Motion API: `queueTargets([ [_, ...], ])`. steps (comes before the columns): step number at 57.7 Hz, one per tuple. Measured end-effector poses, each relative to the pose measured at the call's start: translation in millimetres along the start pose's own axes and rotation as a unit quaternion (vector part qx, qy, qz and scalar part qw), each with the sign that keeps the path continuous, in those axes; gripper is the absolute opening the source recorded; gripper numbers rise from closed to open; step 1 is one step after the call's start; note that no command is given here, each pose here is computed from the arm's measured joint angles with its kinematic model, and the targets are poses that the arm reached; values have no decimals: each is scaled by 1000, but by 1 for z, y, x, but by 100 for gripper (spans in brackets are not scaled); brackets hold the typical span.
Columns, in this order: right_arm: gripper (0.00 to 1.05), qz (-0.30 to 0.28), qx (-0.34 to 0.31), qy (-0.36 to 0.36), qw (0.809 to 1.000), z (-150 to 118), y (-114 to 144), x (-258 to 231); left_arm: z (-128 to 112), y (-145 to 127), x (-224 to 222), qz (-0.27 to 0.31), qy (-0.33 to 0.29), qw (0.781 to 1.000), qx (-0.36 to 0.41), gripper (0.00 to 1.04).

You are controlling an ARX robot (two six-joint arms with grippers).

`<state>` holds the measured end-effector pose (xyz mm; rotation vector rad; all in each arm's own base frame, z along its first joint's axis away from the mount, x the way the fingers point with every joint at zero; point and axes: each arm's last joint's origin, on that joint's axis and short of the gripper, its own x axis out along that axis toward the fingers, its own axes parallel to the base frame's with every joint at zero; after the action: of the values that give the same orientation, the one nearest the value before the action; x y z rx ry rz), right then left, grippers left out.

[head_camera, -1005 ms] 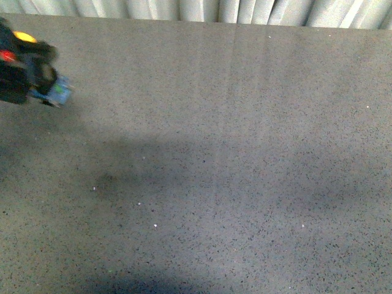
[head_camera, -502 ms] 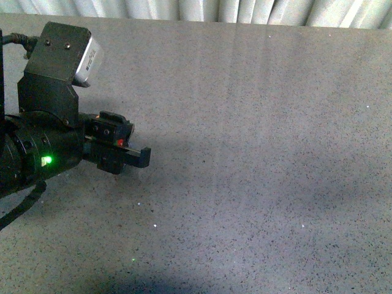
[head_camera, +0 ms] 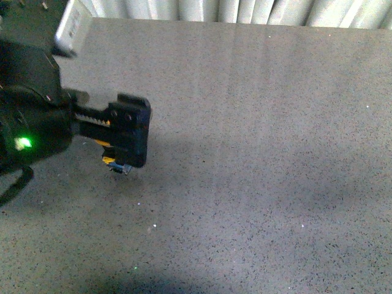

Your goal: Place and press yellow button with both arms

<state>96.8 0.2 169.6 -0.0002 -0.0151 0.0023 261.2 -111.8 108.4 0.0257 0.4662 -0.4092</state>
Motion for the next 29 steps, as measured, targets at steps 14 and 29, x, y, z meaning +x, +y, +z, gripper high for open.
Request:
queueTargets([
  [14,96,0,0,0,1000,0,0,0,50,21,-48,-20,-78,996,-25,96],
  [29,96,84,-25,233,969,5,4,12,37,66,-133,195,-215,956,-25,54],
])
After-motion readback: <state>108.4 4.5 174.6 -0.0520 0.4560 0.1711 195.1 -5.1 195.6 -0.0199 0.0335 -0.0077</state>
